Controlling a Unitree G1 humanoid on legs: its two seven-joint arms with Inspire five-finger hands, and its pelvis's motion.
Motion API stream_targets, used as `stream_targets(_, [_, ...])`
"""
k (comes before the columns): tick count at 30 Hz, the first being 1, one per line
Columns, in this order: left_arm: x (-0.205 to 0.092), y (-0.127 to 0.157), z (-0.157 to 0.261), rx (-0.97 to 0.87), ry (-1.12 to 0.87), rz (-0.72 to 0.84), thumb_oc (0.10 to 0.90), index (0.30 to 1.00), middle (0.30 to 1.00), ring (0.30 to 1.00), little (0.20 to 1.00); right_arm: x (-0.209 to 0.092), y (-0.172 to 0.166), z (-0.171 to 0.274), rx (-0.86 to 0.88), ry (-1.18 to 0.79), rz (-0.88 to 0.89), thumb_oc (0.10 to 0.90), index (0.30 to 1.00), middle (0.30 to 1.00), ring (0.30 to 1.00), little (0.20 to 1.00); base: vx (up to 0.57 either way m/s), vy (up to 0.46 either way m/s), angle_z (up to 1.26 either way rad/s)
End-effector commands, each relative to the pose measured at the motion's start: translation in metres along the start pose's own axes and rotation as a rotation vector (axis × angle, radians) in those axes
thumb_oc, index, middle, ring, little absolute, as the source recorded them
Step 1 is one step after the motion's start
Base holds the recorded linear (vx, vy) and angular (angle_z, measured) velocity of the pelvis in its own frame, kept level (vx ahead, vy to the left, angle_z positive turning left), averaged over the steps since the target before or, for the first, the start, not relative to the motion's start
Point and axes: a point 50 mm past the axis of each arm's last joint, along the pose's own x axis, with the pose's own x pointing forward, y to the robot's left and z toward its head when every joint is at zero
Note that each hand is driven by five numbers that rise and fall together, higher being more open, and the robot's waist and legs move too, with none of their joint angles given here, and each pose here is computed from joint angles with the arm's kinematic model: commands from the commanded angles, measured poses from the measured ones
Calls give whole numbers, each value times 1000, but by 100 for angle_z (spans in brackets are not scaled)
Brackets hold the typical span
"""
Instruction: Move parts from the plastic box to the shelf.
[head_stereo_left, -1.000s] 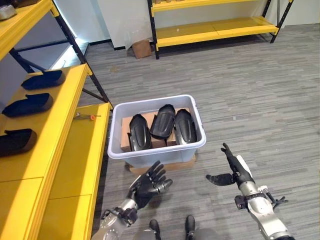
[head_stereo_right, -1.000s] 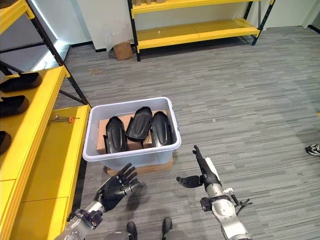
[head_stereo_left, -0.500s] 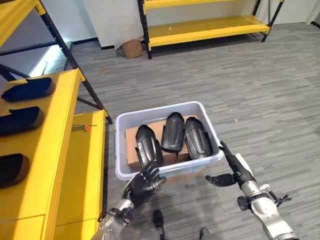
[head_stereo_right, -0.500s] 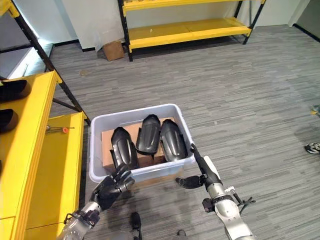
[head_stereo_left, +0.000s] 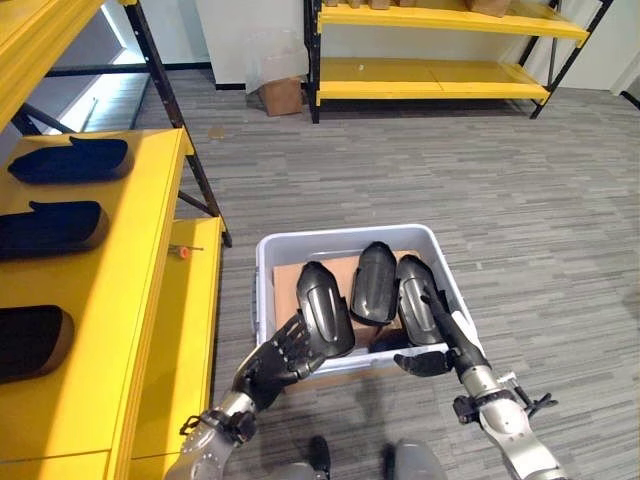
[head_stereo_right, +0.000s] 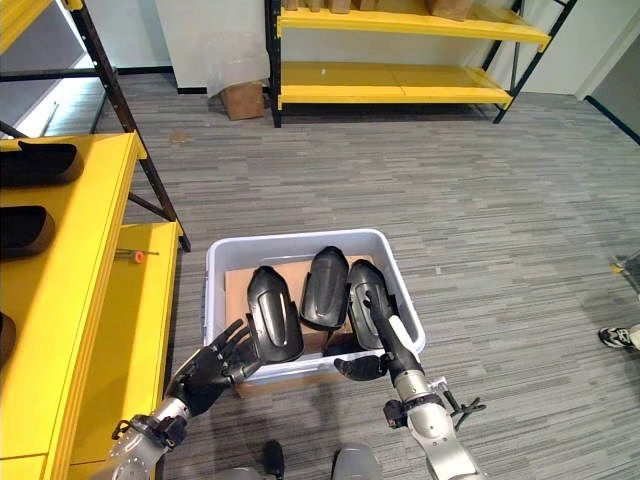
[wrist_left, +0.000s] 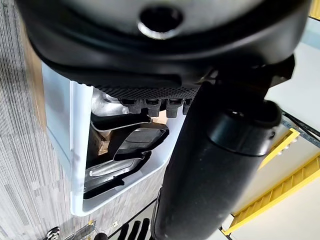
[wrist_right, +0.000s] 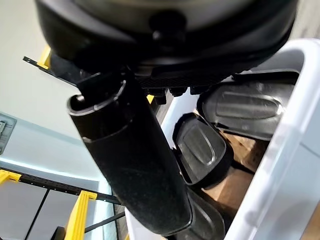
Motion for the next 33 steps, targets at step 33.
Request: stream_targets(33, [50,-107,152,140,-581,-396,900,1000,1000,1000,1000,127,-131,111,-266,-9,-267,900,1000,1000,1000,1000,-39,-56,14])
